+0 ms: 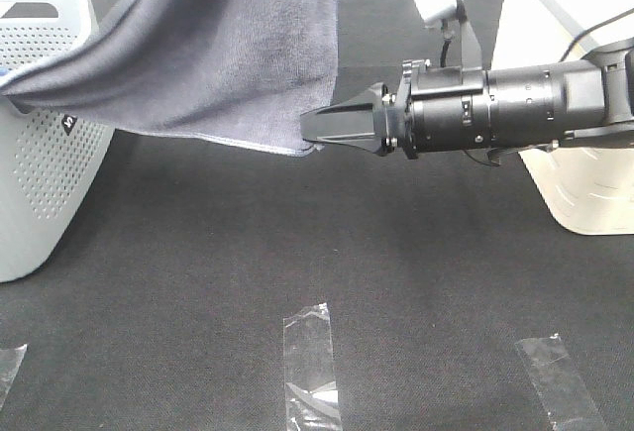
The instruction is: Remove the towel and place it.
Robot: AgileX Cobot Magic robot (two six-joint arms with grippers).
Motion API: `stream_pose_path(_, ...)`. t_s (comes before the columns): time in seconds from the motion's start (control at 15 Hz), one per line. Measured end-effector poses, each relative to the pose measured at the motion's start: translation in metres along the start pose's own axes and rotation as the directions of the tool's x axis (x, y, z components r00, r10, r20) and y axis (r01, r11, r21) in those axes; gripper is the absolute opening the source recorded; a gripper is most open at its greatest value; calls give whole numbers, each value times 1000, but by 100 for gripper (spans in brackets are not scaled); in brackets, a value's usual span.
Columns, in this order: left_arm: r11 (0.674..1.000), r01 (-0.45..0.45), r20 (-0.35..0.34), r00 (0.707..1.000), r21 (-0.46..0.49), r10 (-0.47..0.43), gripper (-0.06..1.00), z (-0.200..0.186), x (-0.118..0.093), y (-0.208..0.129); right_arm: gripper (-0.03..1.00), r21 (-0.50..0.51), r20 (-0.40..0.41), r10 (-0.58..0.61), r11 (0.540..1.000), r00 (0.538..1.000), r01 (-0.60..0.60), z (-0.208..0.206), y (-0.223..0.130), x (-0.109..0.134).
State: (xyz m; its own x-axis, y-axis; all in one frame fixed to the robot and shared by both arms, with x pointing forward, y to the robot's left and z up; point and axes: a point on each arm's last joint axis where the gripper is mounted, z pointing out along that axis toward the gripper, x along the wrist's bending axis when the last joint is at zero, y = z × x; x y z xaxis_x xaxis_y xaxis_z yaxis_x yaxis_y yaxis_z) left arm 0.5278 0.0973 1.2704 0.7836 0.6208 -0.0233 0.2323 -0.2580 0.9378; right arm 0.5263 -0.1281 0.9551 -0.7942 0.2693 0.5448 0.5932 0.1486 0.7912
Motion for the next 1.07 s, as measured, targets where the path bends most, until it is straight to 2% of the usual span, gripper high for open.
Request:
stream_pose_path(0.13,995,80,-91,993,55,-75,0,10,12,-9,0,20,34,64,998,997,-65,-6,7,9)
stream_pose_path(0.33,967,182,-227,964,177,-140,0,45,35,-36,0,80,177,83,992,981,-98,-22,28,24)
stream_pose_path(0.4,957,204,-256,955,205,-148,0,57,41,-44,0,101,236,115,985,965,-142,-28,34,27)
stream_pose_path(0.6,938,224,-292,946,265,-143,0,90,54,-68,0,198,425,110,957,899,-210,-48,60,38)
stream_pose_path(0.73,939,226,-300,943,258,-144,0,117,63,-83,0,258,592,65,929,803,-266,-64,76,36)
stream_pose_path(0.87,956,213,-307,941,201,-145,0,140,72,-93,0,257,748,-6,924,664,-282,-83,99,33)
stream_pose_path(0.93,968,200,-311,939,153,-145,0,149,75,-94,0,237,803,-30,933,595,-272,-92,111,33)
stream_pose_path(1.07,988,153,-318,937,-4,-146,0,156,80,-84,0,211,873,-92,957,480,-201,-108,139,38)
